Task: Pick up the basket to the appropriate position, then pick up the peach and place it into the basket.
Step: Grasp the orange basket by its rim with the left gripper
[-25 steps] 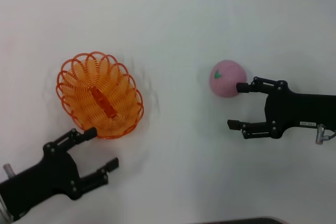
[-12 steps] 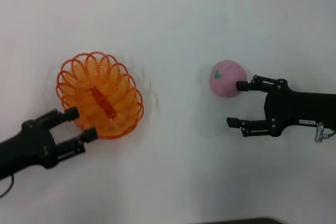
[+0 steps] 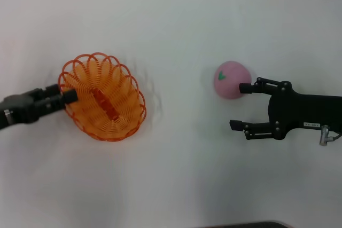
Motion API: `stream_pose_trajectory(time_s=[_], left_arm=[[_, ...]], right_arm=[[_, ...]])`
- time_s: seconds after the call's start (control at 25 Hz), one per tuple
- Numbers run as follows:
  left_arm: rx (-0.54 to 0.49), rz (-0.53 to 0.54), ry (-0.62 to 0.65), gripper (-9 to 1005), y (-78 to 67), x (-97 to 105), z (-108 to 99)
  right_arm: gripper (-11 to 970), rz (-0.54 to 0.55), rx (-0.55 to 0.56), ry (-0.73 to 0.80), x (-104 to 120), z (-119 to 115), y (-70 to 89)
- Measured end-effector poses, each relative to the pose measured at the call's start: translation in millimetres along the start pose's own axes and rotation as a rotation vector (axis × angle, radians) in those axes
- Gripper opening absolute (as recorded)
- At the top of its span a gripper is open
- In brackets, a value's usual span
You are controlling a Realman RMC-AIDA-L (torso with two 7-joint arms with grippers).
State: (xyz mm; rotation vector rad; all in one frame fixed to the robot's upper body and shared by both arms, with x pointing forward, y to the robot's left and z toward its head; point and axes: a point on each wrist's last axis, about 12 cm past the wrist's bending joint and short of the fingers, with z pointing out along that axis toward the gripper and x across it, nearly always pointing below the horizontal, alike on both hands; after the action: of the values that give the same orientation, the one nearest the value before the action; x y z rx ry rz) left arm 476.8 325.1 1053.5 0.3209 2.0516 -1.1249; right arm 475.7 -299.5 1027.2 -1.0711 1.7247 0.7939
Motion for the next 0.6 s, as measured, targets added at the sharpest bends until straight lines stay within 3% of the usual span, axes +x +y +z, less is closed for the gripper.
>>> stream_pose_trajectory(time_s=[0.28, 0.6], left_arm=[[-0.111, -0.048, 0.121, 806, 6.7, -34.9, 3.1], [-0.189, 0.061, 0.2, 803, -2.6, -71.7, 17.0]], right_arm=[[927, -0.003, -0.01, 0.005, 0.1, 0.5, 0.8], [927, -0.004, -0.016, 0.006, -0.1, 0.6, 1.1]])
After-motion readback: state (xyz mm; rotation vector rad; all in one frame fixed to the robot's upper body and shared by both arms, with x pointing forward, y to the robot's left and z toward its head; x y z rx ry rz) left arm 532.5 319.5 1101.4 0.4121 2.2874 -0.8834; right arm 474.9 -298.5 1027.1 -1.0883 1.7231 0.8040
